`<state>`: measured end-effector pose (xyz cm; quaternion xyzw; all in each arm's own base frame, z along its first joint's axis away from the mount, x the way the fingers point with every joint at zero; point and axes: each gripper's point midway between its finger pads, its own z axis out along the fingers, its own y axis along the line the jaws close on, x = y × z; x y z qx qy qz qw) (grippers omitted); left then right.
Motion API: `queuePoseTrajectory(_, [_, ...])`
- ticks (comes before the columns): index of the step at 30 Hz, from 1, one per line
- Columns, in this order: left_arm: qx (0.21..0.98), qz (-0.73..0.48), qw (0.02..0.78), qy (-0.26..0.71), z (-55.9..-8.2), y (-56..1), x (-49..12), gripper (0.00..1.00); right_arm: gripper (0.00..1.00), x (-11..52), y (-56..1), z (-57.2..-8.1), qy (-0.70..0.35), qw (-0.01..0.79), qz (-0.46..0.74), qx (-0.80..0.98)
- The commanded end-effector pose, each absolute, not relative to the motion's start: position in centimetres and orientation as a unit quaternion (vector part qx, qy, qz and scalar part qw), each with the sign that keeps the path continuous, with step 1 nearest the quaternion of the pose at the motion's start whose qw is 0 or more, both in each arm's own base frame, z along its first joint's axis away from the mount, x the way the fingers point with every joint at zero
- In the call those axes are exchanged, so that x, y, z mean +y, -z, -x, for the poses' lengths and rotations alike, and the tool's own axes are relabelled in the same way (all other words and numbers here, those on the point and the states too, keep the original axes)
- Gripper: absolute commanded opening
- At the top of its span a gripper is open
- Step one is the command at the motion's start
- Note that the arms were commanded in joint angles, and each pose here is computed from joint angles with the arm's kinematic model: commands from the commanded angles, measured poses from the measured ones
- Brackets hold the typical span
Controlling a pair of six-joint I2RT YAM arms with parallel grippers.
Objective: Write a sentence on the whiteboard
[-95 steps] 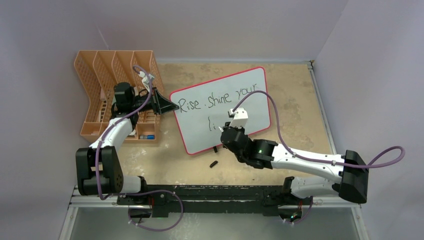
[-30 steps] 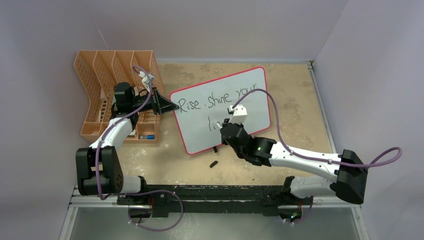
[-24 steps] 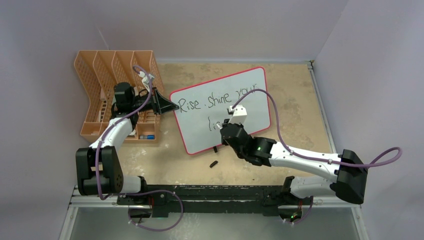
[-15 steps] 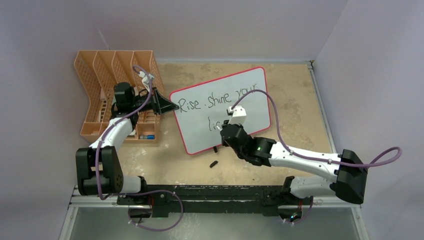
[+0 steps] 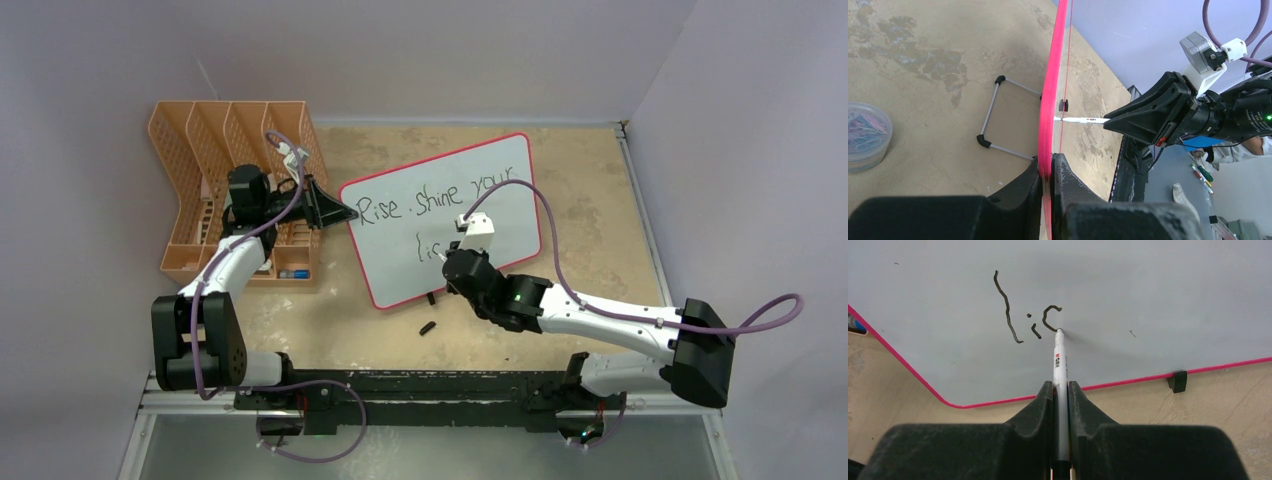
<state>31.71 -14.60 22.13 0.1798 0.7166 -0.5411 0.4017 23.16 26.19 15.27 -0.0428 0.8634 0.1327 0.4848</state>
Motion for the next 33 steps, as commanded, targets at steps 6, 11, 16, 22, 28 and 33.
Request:
queuePoseTrajectory(6, [0.713,-0.183,0.433,0.521,-32.7,-23.2,-14.0,0.0,0.0,25.1,-16.9,-24.3,-0.119,0.517,0.01,0.847])
queuePoseTrajectory(11, [0.713,-0.183,0.433,0.521,-32.7,-23.2,-14.0,0.0,0.0,25.2,-17.5,-24.5,-0.123,0.525,0.005,0.842])
queuePoseTrajectory(16, [0.713,-0.183,0.432,0.521,-32.7,-23.2,-14.1,0.0,0.0,25.5,-18.0,-24.6,-0.133,0.53,0.007,0.837])
queuePoseTrajectory(22, [0.713,-0.183,0.433,0.521,-32.7,-23.2,-14.0,0.0,0.0,26.0,-18.4,-24.7,-0.14,0.533,0.012,0.835])
queuePoseTrajectory(28, [0.713,-0.183,0.432,0.521,-32.7,-23.2,-14.1,0.0,0.0,26.1,-18.6,-24.8,-0.142,0.535,0.012,0.833])
queuePoseTrajectory(33, [0.713,-0.183,0.433,0.521,-32.7,-23.2,-14.0,0.0,0.0,26.1,-18.6,-24.8,-0.141,0.534,0.012,0.833])
